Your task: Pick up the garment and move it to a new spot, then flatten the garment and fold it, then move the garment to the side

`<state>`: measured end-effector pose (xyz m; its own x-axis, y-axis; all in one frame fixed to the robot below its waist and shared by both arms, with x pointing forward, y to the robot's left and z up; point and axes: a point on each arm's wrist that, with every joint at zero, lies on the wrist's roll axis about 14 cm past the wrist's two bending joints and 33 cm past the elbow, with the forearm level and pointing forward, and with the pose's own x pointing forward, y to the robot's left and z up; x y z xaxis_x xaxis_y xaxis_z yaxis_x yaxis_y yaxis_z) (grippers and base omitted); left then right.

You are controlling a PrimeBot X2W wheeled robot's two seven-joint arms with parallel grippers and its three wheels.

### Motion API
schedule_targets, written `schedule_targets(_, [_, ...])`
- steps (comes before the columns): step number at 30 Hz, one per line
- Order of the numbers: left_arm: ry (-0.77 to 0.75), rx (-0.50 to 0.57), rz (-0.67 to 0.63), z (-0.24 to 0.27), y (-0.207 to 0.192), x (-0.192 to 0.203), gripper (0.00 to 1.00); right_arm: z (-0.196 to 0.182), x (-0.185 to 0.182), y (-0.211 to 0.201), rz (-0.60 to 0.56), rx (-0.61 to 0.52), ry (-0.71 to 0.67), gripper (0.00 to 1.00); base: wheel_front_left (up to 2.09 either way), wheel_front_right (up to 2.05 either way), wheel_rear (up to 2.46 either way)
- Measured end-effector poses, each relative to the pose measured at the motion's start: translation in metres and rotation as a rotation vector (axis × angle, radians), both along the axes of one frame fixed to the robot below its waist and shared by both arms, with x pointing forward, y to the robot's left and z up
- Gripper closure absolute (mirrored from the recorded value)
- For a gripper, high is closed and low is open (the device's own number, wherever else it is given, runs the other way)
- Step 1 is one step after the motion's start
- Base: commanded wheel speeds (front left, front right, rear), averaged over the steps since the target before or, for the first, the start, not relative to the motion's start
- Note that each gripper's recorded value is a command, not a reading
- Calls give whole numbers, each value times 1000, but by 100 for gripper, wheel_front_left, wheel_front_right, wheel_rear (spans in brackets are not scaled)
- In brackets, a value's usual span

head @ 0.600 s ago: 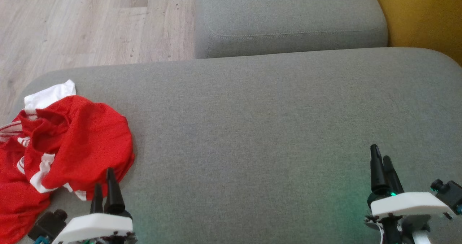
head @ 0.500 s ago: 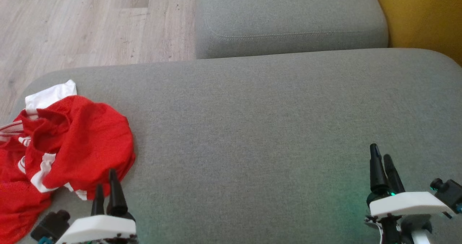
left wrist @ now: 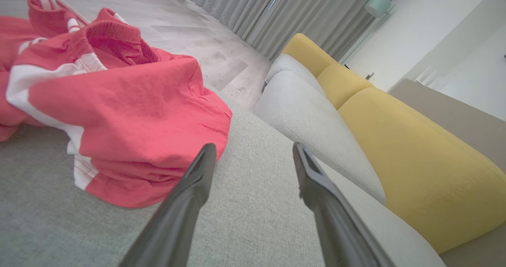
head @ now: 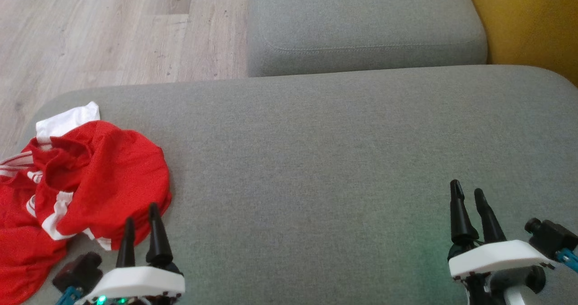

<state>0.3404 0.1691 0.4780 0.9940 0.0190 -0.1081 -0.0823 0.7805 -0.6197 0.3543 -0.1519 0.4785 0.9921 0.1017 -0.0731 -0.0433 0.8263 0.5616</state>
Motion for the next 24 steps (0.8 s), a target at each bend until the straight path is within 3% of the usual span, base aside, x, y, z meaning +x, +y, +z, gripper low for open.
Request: schedule_targets(24, [-76, 277, -52, 12, -13, -5, 0, 14, -2, 13, 57, -257, -102, 0, 0, 0, 0])
